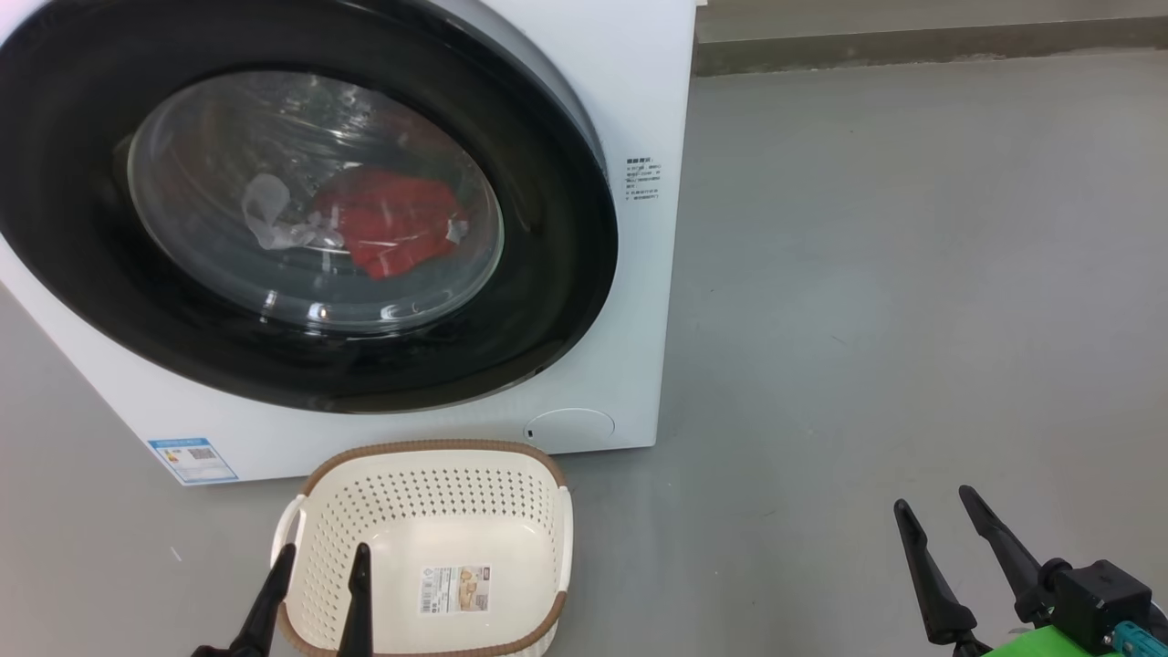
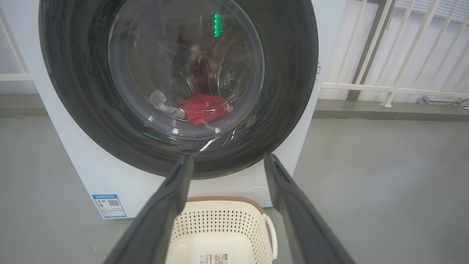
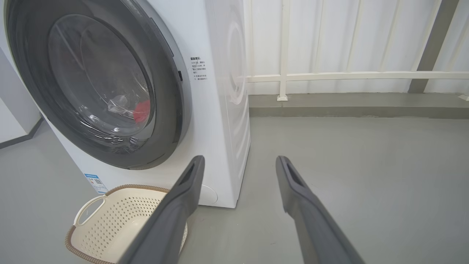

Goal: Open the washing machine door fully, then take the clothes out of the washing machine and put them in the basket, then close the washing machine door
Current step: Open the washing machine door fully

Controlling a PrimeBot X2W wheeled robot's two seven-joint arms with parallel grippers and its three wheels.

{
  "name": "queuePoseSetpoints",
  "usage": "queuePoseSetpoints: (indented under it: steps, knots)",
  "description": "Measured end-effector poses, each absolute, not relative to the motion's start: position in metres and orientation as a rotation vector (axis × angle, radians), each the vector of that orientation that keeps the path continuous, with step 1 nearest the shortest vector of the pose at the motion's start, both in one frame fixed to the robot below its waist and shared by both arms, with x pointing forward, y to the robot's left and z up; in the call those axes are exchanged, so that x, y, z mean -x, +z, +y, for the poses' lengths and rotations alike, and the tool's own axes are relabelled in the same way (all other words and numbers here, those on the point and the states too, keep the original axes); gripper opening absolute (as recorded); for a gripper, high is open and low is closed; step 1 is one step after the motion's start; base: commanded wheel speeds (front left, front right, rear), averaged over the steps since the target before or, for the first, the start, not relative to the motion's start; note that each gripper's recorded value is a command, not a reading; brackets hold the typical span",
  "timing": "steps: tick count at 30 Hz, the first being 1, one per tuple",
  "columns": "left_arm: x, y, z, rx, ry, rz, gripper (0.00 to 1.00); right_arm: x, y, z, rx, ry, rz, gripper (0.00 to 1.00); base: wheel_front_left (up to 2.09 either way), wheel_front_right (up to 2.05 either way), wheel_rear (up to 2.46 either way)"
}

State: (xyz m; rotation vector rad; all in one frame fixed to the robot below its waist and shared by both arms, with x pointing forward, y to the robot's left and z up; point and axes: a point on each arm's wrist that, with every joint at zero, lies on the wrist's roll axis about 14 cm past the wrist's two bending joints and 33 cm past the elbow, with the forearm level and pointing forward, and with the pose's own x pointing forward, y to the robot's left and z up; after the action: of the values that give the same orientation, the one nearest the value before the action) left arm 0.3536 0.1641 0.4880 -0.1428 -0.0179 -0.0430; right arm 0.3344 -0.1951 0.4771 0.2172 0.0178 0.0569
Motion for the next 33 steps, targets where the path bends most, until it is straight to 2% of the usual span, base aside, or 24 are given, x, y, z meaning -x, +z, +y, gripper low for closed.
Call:
queuePoseSetpoints:
  steps: [6, 7, 9, 16, 33]
  knots:
    - [-0.353, 0.488, 0.165, 0.143, -0.04, -0.017, 1.0, -0.336, 0.479, -0.194, -0.224, 0.061, 0.011, 1.0, 0.0, 0.0, 0.0]
    - [-0.353, 0.488, 0.165, 0.143, -0.04, -0.017, 1.0, -0.336, 0.48, -0.193, -0.236, 0.06, 0.007, 0.85, 0.0, 0.0, 0.0]
    - [-0.352, 0.487, 0.165, 0.147, -0.04, -0.015, 1.0, -0.338, 0.482, -0.19, -0.252, 0.067, 0.004, 0.0, 0.0, 0.0, 0.0]
    - [-0.351, 0.484, 0.164, 0.155, -0.041, -0.006, 1.0, -0.346, 0.488, -0.178, -0.315, 0.097, -0.012, 0.0, 0.0, 0.0, 0.0]
    - [-0.369, 0.481, 0.162, 0.16, -0.043, 0.005, 1.0, -0.455, 0.582, -0.124, -0.402, 0.304, -0.249, 0.0, 0.0, 0.0, 0.0]
